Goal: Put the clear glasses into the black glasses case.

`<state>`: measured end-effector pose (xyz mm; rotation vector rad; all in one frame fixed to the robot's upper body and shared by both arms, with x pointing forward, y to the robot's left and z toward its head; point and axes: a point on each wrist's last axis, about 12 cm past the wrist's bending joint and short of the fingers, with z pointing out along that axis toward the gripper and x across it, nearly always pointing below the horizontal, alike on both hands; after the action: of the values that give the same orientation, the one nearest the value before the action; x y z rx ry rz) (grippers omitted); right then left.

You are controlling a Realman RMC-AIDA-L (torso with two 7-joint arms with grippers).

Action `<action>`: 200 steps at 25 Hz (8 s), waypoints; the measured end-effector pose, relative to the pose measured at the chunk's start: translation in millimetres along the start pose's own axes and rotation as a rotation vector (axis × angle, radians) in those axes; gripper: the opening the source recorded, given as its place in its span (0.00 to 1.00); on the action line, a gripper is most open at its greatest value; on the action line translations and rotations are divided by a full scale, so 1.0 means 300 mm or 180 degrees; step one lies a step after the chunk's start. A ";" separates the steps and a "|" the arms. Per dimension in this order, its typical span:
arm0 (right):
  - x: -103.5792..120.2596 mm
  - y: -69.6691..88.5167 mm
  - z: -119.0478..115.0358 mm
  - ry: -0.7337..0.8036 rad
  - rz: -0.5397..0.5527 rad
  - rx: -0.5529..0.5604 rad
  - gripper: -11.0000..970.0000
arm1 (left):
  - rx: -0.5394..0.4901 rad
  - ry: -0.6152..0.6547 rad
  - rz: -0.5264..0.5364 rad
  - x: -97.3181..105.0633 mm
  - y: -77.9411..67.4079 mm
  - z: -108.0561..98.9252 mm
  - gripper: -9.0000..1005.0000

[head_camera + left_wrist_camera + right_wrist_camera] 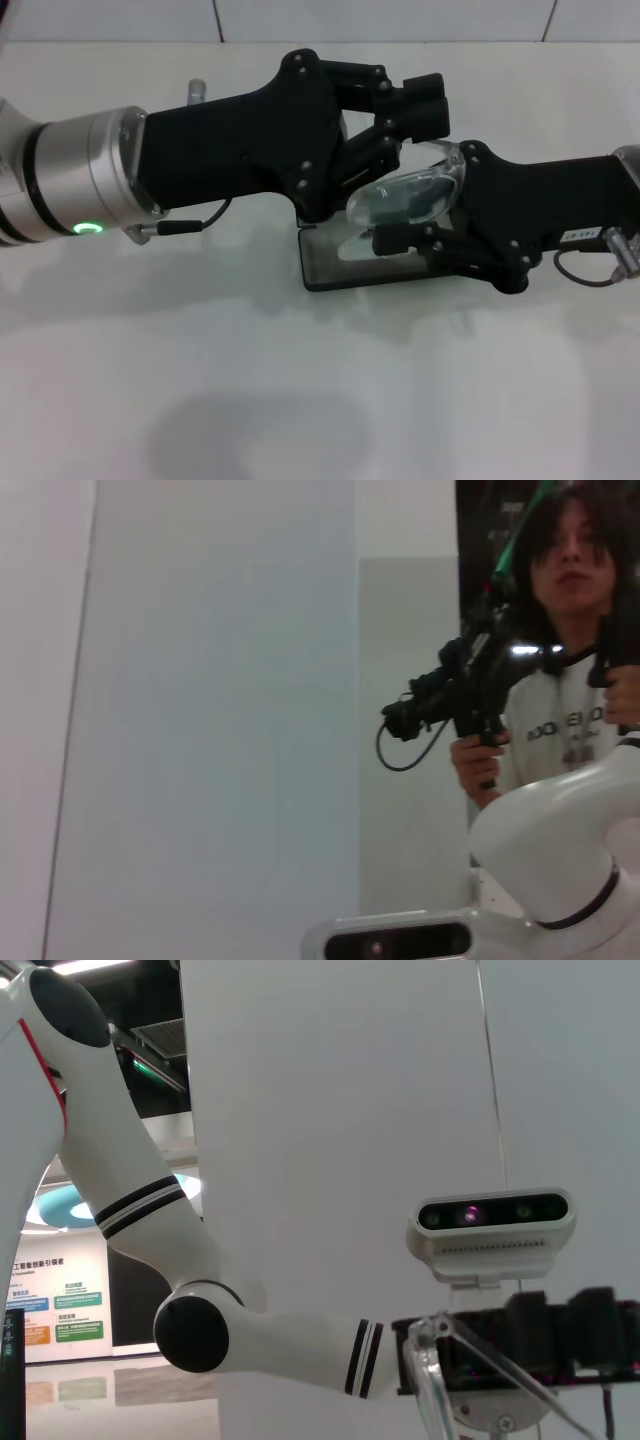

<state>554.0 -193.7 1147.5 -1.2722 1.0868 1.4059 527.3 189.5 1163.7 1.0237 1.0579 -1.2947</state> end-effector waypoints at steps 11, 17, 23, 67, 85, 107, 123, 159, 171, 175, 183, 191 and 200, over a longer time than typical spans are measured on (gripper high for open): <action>-0.003 -0.001 -0.004 0.0001 -0.0040 0.0006 0.13 | -0.0048 -0.0065 0.0025 -0.009 0.012 -0.001 0.13; -0.002 0.000 -0.004 0.0001 -0.0043 0.0008 0.13 | -0.0249 -0.0217 -0.0054 0.001 0.031 -0.021 0.13; -0.001 0.000 -0.005 -0.0001 -0.0044 0.0010 0.13 | -0.0054 -0.0060 -0.0059 0.007 0.034 0.006 0.13; 0.006 0.016 -0.033 -0.0079 -0.0146 0.0107 0.13 | -0.0762 -0.0563 -0.0067 0.014 0.054 -0.123 0.10; -0.030 0.042 -0.049 -0.0276 -0.0594 -0.0112 0.13 | -0.1938 -0.0558 -0.0687 0.072 0.191 -0.170 0.08; -0.031 0.015 -0.031 -0.0215 -0.0707 -0.0004 0.13 | -0.0510 -0.0369 -0.0941 0.002 0.137 -0.022 0.08; -0.029 0.017 -0.040 -0.0252 -0.0751 0.0065 0.13 | 0.0072 -0.0381 -0.0788 -0.029 0.071 -0.023 0.08; -0.019 0.030 -0.038 -0.0300 -0.0795 0.0061 0.13 | 0.0560 -0.0286 -0.0753 -0.051 0.051 0.019 0.08; -0.017 0.033 -0.039 -0.0307 -0.0796 0.0061 0.13 | 0.0759 -0.0167 -0.0764 -0.045 0.034 0.028 0.08; -0.018 0.033 -0.039 -0.0308 -0.0799 0.0062 0.13 | 0.0803 -0.0117 -0.0769 -0.042 0.032 0.031 0.08; -0.018 0.033 -0.040 -0.0323 -0.0807 0.0083 0.13 | 0.0812 -0.0119 -0.0725 -0.040 0.029 0.032 0.08; -0.012 0.039 -0.048 -0.0336 -0.0797 0.0121 0.13 | 0.0519 -0.0321 -0.0553 -0.057 0.040 -0.027 0.08; -0.039 0.006 -0.065 -0.0180 -0.0488 0.0157 0.13 | -0.0250 -0.0649 -0.0309 -0.114 0.052 -0.228 0.08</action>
<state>556.2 -213.8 1157.6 -1.2459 0.9595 1.2847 541.4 264.1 1181.8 0.7717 1.0035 -1.3932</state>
